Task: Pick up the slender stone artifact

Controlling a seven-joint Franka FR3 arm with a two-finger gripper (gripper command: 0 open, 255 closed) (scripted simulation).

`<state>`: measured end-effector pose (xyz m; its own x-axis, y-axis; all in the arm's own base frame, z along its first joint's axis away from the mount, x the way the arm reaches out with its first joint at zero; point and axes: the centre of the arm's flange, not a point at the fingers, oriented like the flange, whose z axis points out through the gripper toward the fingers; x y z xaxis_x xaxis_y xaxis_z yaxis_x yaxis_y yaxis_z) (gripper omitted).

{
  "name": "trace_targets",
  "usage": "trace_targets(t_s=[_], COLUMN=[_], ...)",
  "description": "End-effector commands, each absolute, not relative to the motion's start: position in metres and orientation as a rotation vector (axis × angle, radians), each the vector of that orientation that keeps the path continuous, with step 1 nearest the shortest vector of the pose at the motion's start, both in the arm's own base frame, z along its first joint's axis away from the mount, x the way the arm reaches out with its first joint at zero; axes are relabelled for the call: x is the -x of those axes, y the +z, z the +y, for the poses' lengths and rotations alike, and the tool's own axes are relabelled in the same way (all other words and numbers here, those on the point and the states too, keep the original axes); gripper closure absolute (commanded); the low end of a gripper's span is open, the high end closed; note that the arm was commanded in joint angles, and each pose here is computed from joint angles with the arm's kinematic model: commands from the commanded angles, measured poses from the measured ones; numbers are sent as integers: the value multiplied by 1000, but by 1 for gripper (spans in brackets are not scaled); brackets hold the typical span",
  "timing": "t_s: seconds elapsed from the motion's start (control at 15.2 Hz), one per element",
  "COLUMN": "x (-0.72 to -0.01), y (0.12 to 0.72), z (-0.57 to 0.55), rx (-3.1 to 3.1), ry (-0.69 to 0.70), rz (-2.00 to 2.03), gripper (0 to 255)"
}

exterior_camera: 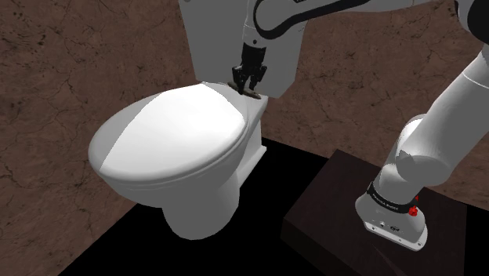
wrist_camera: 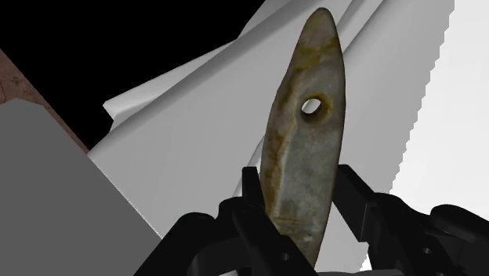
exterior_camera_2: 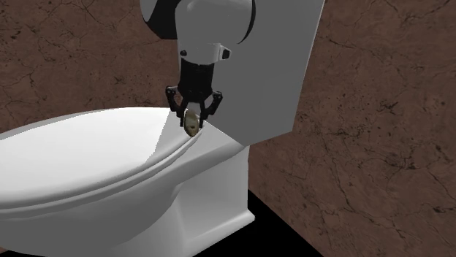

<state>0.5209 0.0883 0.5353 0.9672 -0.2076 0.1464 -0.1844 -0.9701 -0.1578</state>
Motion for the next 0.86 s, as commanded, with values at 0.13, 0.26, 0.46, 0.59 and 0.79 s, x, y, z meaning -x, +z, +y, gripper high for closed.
trace_targets(t_s=[0.13, 0.26, 0.46, 0.59, 0.79], x=[-521, -521, -521, -521, -521], y=[556, 567, 583, 593, 599], z=[89, 89, 89, 89, 89], rx=[2974, 2974, 2974, 2974, 2974], ry=[-244, -244, -244, -244, -244], rz=[298, 298, 298, 298, 298], gripper=[255, 255, 255, 255, 255])
